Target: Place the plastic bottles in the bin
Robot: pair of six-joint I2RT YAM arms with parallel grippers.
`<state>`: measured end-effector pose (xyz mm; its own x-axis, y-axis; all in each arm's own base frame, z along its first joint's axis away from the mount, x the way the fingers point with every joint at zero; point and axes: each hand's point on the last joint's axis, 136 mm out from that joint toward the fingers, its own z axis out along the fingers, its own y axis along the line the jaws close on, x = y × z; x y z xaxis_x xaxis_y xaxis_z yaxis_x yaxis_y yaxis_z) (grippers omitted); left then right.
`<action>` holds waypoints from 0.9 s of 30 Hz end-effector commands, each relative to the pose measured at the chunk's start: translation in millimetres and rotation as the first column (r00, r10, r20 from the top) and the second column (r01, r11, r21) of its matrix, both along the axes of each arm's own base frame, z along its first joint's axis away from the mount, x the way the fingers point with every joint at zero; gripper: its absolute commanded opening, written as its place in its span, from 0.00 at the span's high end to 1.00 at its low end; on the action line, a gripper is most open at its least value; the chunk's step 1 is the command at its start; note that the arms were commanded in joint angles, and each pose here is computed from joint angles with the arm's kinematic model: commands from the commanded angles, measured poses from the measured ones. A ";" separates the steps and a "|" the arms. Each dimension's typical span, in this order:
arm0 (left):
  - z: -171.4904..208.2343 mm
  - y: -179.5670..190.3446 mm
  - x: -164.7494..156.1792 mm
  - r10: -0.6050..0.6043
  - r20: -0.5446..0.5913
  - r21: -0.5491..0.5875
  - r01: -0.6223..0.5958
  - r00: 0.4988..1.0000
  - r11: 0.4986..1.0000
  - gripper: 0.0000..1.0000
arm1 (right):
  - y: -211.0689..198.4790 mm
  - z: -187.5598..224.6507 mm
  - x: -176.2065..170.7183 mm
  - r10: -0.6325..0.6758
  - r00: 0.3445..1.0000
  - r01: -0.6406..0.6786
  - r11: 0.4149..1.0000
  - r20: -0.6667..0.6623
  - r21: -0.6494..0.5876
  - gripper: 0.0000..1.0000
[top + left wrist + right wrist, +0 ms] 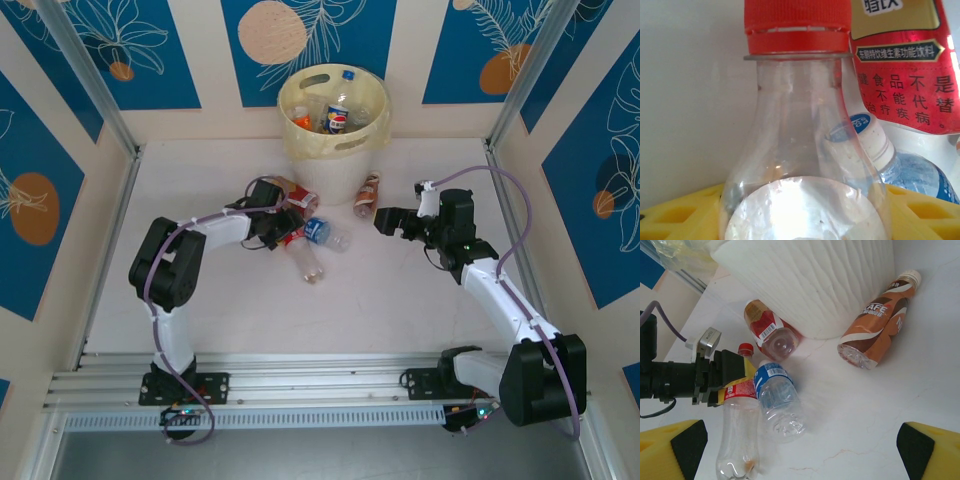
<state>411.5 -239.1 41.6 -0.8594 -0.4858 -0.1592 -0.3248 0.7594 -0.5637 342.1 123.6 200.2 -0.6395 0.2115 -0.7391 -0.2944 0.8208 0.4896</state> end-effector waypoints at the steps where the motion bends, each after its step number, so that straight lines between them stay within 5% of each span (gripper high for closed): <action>1: 5.2 -1.4 0.3 -0.047 0.040 0.003 0.047 0.998 0.999 0.37 | -1.6 13.4 0.4 0.002 0.999 -0.002 1.000 0.038 -0.010 0.01; 17: 81.9 12.9 3.8 -0.133 0.308 0.082 0.113 0.942 0.990 0.74 | -0.9 22.2 -4.3 0.012 0.997 -0.012 1.000 0.072 -0.004 0.01; 21: 100.9 14.1 3.0 -0.145 0.364 0.085 0.122 0.920 0.989 0.99 | -2.7 22.1 -3.4 -0.003 0.998 0.003 1.000 0.069 -0.002 0.01; 27: 139.9 18.3 1.6 -0.135 0.487 0.075 0.113 0.863 0.991 1.00 | -4.4 23.1 -2.0 -0.019 0.997 0.018 1.000 0.069 0.004 0.01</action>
<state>407.7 -225.3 151.5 -0.7837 -0.3616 -0.5051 0.0120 0.8042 -0.5943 339.0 122.0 213.8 -0.6043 0.2118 -0.7681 -0.3135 0.8231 0.4736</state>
